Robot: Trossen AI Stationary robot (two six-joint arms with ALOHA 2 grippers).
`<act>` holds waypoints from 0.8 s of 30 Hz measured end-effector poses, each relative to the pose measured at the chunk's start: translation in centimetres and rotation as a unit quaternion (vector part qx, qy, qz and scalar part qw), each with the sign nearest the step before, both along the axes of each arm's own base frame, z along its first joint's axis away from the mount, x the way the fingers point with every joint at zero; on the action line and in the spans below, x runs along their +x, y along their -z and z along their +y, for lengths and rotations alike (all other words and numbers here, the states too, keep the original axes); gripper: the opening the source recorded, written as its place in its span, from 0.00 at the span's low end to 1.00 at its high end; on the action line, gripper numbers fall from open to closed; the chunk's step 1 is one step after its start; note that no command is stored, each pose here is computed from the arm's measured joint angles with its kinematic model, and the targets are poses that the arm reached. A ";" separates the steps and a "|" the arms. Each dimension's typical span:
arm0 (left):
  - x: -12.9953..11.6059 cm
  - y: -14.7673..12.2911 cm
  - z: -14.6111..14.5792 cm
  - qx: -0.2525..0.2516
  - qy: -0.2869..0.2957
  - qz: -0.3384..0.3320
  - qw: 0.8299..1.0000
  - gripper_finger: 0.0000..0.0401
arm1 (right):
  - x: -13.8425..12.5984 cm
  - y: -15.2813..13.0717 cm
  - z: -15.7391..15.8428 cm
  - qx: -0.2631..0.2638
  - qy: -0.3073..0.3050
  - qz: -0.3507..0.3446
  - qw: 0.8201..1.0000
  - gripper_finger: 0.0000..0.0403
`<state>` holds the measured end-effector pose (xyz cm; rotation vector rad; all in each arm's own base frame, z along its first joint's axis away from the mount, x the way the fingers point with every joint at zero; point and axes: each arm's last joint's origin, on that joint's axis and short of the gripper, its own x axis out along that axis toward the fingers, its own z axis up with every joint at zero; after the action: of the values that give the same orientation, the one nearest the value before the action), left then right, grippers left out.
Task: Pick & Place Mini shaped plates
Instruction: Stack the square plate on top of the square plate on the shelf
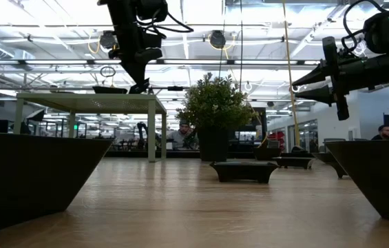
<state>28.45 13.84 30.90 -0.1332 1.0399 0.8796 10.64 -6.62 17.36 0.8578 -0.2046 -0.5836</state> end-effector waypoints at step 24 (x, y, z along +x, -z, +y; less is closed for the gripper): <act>0.0 0.0 0.0 -0.010 -0.033 -0.021 0.999 0.07 | 0.0 0.0 0.0 0.000 0.000 0.000 1.000 0.31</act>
<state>28.42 13.84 30.86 -0.2020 1.0097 0.9227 10.64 -6.63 17.36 0.8579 -0.2044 -0.5835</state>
